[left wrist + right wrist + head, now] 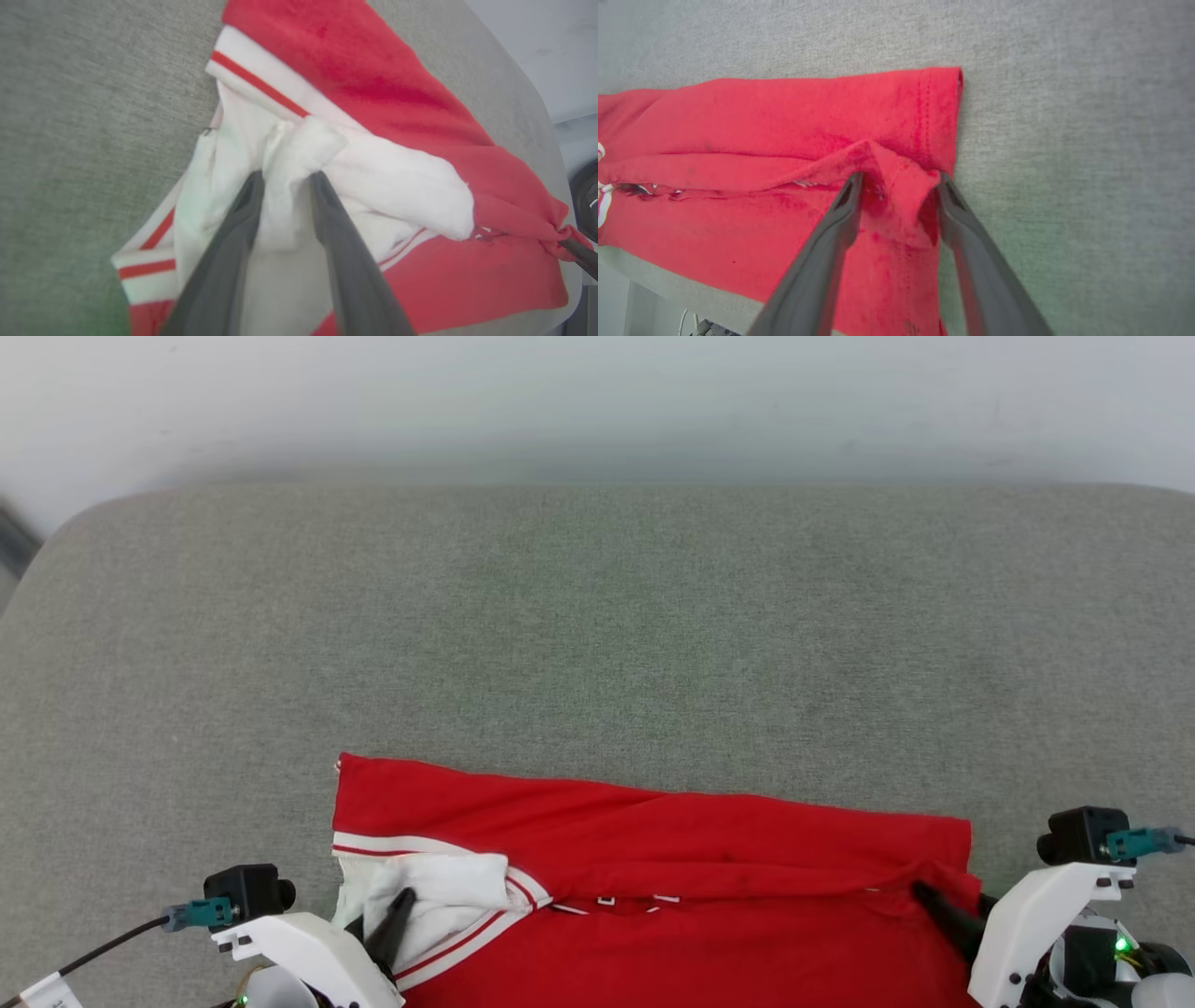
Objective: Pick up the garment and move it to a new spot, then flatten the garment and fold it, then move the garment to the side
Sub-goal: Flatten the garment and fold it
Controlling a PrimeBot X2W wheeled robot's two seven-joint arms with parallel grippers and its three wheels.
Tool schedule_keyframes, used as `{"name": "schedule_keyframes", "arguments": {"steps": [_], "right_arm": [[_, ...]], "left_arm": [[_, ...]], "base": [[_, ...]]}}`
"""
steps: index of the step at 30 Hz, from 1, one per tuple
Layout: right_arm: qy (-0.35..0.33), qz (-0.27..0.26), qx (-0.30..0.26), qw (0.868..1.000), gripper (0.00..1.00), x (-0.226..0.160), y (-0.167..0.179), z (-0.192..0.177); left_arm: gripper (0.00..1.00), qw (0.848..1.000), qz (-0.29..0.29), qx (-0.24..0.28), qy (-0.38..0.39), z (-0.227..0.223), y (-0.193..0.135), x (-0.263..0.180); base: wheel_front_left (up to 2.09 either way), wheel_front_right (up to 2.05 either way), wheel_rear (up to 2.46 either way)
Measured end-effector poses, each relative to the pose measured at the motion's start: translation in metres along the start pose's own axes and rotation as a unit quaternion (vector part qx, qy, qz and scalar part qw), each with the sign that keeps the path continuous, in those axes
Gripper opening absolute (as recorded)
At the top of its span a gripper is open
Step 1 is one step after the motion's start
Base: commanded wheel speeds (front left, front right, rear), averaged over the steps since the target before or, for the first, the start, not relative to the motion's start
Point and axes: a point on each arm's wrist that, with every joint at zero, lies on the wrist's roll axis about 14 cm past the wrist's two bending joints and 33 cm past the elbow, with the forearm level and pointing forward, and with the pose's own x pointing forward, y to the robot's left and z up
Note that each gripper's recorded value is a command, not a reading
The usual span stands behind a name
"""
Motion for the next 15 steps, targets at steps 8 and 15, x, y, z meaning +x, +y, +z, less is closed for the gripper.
{"name": "schedule_keyframes", "arguments": {"steps": [8,15], "right_arm": [[-0.051,-0.006,-0.017,0.999,1.00,-0.021,-0.006,0.007],[-0.102,-0.010,-0.040,0.994,1.00,-0.051,-0.007,0.036]], "left_arm": [[1.00,0.996,-0.004,0.030,-0.087,0.023,-0.002,-0.008],[1.00,0.970,-0.041,0.095,-0.218,0.074,-0.038,-0.031]], "base": [[0.00,0.00,0.00],[0.00,0.00,0.00]]}}
